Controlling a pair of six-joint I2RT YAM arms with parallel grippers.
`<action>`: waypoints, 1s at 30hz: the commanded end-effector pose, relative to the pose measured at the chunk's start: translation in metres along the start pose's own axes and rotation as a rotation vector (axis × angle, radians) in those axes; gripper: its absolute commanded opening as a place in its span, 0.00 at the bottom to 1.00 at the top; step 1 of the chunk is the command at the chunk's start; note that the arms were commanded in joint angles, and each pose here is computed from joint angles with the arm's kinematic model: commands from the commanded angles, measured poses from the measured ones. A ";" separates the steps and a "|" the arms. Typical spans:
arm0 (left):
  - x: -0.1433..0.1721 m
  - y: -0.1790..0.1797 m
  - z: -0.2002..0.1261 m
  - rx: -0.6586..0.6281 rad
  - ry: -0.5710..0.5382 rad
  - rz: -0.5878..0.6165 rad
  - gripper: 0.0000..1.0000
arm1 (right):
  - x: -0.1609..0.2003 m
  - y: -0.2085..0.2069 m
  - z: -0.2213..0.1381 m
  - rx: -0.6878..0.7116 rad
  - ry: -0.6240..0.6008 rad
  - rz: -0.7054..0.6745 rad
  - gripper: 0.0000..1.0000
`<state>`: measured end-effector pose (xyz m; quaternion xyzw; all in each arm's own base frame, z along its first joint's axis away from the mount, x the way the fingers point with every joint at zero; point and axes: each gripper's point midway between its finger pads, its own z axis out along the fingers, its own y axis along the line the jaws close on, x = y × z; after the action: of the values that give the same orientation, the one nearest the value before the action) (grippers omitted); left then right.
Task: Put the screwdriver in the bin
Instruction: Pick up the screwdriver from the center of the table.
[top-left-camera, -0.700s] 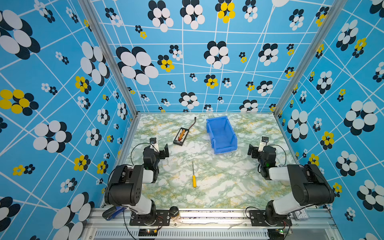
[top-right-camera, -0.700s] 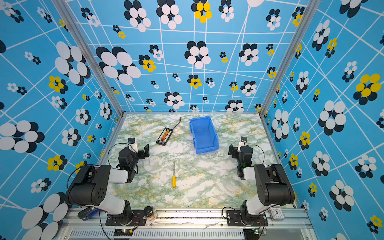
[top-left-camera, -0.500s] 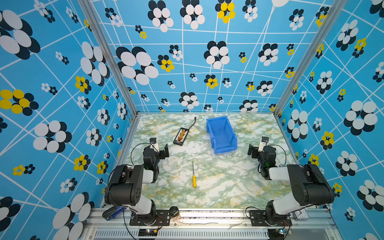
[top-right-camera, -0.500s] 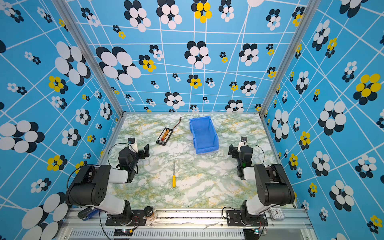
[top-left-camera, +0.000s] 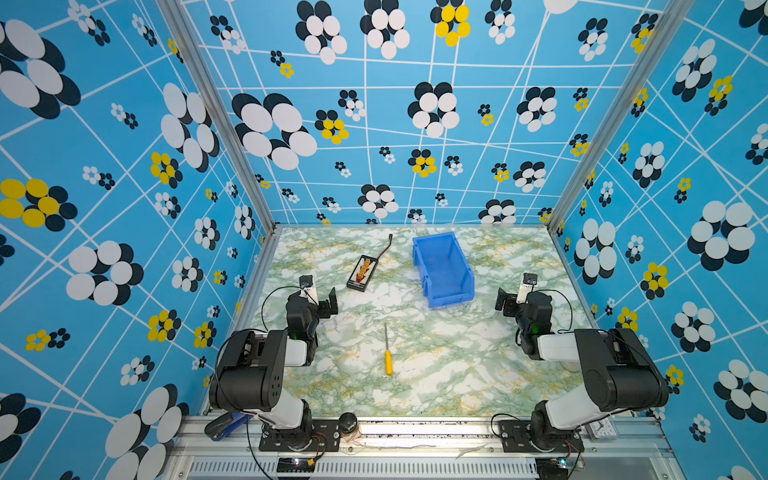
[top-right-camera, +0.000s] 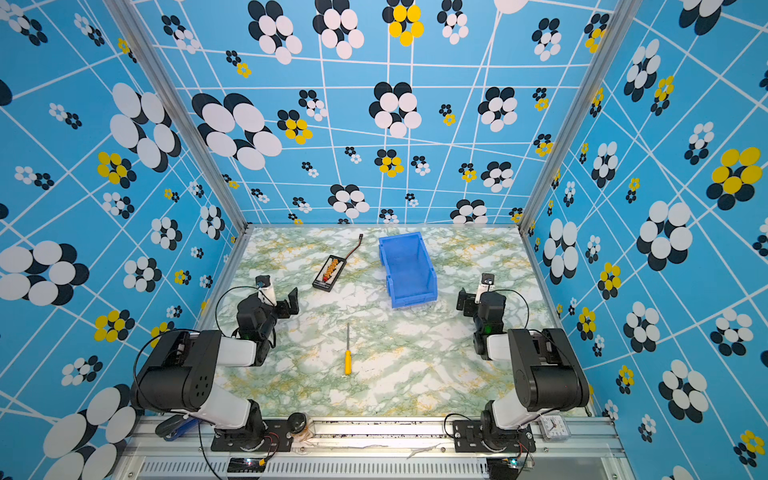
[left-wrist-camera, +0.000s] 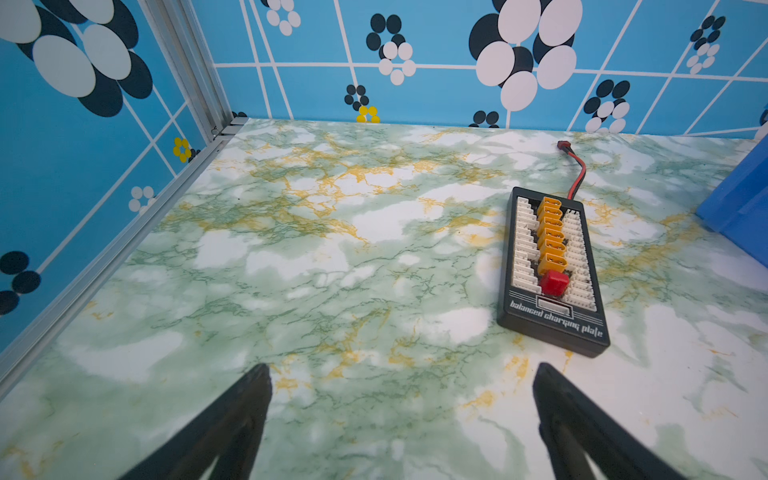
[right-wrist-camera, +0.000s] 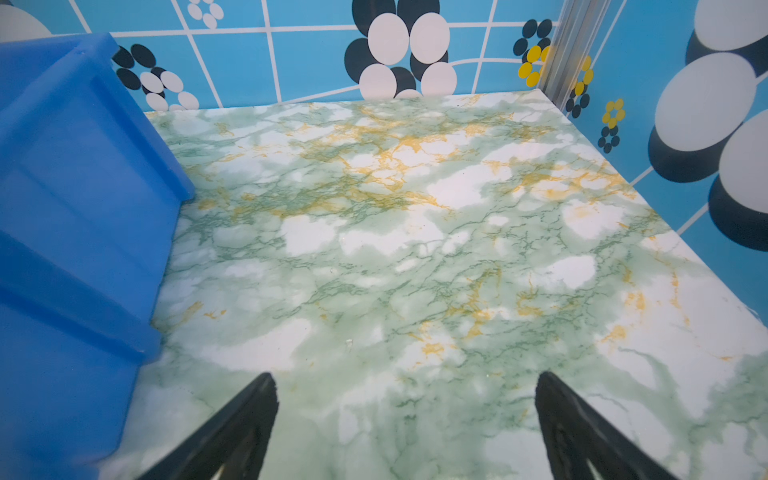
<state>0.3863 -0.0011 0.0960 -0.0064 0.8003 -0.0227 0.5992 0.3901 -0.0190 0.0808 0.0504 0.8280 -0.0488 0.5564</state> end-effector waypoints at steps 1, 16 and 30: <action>-0.005 -0.005 0.001 0.020 -0.016 0.018 0.99 | -0.014 0.001 0.001 0.006 -0.039 -0.006 0.99; -0.005 -0.005 0.001 0.020 -0.016 0.018 0.99 | -0.014 0.001 0.001 0.005 -0.038 -0.003 0.99; -0.003 -0.041 -0.005 0.228 -0.025 0.091 0.99 | -0.059 -0.007 -0.009 0.058 0.058 -0.011 0.99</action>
<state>0.3831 -0.0329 0.0989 0.0754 0.7923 -0.0778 0.6004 0.4090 -0.0254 0.1294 0.0617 0.8260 -0.0649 0.5565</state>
